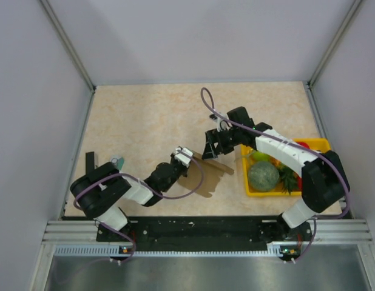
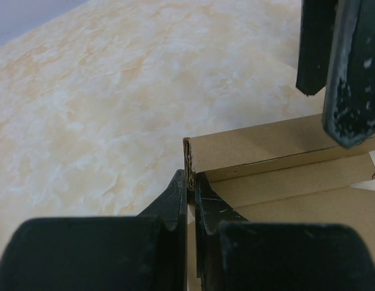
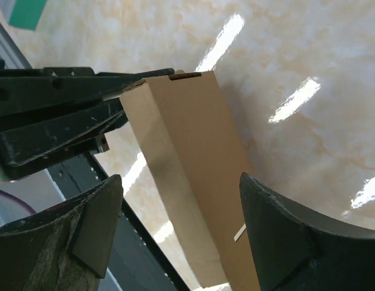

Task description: Fold the paper box

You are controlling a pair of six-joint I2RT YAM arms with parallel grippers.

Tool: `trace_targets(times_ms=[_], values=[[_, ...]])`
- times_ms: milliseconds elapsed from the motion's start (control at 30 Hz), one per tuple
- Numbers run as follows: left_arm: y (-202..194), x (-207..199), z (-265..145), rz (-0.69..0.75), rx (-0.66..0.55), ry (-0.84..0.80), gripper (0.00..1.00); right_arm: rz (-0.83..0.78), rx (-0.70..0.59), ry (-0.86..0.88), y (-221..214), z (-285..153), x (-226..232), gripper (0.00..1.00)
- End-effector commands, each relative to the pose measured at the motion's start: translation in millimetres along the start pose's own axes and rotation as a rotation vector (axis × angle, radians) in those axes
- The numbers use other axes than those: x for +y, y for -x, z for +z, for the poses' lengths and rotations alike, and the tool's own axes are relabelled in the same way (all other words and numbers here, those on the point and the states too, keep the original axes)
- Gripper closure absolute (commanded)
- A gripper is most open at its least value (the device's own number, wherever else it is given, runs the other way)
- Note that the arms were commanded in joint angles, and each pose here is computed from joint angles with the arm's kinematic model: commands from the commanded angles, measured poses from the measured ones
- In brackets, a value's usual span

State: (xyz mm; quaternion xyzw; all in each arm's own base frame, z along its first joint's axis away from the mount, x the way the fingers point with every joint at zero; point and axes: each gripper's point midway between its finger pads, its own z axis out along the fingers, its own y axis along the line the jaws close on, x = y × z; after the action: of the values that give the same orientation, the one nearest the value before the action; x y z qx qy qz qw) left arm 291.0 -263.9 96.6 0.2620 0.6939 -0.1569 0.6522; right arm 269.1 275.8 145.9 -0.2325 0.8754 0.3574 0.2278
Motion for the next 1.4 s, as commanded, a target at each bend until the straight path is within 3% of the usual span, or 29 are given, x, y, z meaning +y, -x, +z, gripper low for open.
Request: trace_targets(times_ms=[0,567,800,1067,1200,1233,1367], values=[[6.7,-9.9,4.7,0.041,-0.046,-0.068,1.0,-0.134,0.001,0.148,1.0,8.4,12.6,0.24],[-13.2,5.9,13.3,0.089,0.016,0.066,1.0,-0.141,0.026,0.039,-20.6,48.8,-5.0,0.39],[-22.2,17.8,19.3,0.155,0.056,0.251,1.0,0.026,0.016,-0.001,-24.5,53.7,0.4,0.53],[-28.9,17.2,20.9,0.127,0.055,0.289,1.0,0.081,0.022,-0.019,-31.2,60.7,4.4,0.52],[-26.5,15.0,15.3,0.091,0.049,0.267,0.81,0.062,0.033,-0.048,-32.6,63.5,-4.1,0.49],[-28.1,12.7,12.5,0.078,0.054,0.249,0.71,0.055,0.034,-0.051,-33.1,64.1,-4.6,0.48],[-18.6,0.3,6.0,0.012,0.065,0.167,0.57,0.033,0.028,-0.045,-30.2,59.5,-8.5,0.46]])
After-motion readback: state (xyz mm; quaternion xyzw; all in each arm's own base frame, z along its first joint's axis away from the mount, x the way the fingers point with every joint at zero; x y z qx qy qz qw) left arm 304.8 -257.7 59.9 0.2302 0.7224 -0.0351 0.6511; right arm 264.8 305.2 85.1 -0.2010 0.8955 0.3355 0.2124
